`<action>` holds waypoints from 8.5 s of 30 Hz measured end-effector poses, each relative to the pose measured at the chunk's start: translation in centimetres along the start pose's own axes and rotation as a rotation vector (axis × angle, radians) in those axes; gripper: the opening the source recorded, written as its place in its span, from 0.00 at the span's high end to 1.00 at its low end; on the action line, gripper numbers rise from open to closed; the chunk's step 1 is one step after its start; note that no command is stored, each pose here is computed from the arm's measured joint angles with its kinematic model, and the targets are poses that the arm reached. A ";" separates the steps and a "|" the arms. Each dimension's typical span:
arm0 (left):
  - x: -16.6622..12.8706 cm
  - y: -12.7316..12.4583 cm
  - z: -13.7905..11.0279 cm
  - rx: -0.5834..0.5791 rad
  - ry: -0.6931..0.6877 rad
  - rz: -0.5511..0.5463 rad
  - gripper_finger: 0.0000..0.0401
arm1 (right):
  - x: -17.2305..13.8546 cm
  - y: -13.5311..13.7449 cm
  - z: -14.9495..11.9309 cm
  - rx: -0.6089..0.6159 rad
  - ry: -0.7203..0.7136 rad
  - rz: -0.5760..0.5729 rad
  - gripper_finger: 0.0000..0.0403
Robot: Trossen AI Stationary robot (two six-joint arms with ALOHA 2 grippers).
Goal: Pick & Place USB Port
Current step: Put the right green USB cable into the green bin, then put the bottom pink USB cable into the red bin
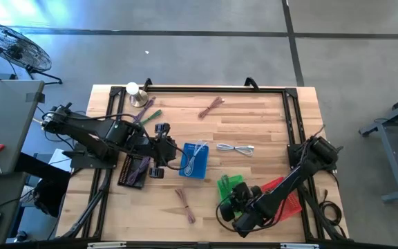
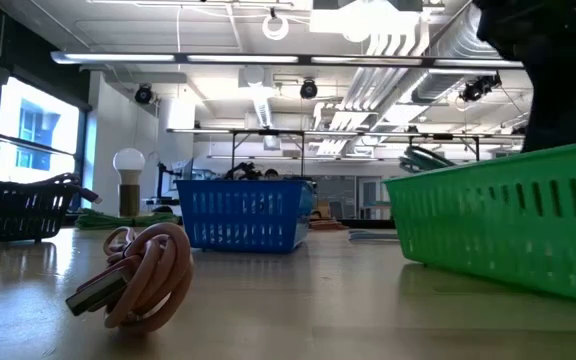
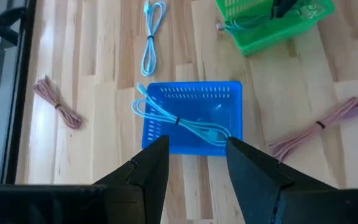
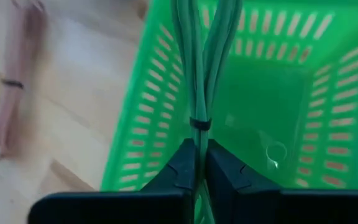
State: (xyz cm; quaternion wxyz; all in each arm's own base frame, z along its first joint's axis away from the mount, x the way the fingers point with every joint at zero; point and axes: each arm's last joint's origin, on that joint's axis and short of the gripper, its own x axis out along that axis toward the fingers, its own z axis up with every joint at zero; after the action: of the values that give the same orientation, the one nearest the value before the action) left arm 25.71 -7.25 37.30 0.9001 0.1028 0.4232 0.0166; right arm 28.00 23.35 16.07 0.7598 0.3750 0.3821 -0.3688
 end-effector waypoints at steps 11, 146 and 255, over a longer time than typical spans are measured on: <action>0.0 -0.1 0.0 0.042 0.002 -0.040 0.62 | 0.9 0.8 1.8 -0.026 -0.003 0.015 0.65; 9.0 -14.8 8.0 0.350 -0.195 0.277 0.98 | -16.4 -3.4 9.8 -0.826 -0.321 0.356 0.65; 8.5 -9.7 5.7 0.257 0.043 0.648 0.62 | -18.0 -8.8 9.3 -0.419 0.780 -0.125 0.92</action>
State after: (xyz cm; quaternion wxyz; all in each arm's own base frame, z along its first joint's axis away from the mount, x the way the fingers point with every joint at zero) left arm 34.94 -16.75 32.41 0.8185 0.3440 0.3860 0.2504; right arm 15.50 16.41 32.95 0.5948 0.3002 0.7284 -0.1599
